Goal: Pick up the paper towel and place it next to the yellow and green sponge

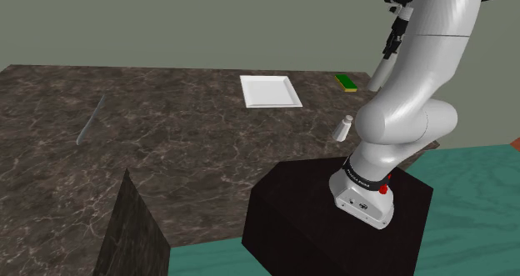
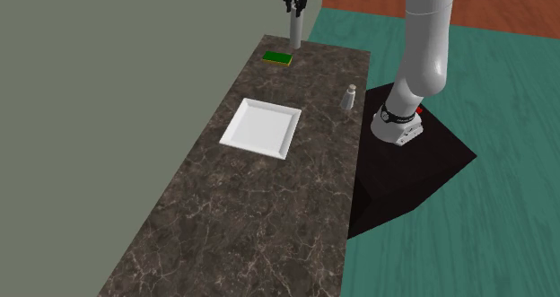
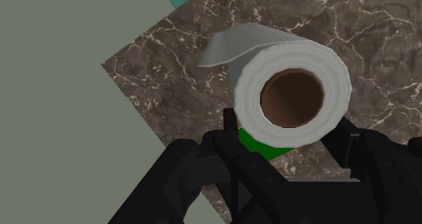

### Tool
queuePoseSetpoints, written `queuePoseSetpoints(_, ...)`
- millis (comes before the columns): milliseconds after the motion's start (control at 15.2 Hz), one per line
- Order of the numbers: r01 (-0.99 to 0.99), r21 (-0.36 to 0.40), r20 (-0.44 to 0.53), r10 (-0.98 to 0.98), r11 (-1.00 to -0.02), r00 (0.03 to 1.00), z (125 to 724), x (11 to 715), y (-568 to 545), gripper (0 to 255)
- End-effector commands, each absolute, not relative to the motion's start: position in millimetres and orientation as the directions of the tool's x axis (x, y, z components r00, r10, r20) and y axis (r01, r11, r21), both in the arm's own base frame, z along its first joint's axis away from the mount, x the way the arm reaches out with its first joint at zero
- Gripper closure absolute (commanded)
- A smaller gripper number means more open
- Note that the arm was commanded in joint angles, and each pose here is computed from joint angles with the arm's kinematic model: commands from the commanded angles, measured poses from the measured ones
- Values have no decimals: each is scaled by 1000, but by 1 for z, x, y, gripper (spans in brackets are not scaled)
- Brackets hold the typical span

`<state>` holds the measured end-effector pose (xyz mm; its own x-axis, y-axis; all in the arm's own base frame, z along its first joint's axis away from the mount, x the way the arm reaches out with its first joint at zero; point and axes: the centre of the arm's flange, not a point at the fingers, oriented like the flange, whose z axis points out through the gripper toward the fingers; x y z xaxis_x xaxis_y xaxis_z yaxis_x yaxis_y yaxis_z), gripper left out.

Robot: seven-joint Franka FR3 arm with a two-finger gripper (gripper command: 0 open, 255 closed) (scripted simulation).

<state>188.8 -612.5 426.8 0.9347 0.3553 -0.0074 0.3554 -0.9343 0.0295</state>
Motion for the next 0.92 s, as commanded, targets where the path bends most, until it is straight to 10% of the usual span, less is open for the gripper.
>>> queuePoseSetpoints(0,355,30,-7,355,-934,935,427,189,-612,255)
queuePoseSetpoints(66,355,30,-7,355,-934,935,427,189,-612,0)
queuePoseSetpoints(858,355,30,-7,355,-934,935,477,189,-611,0)
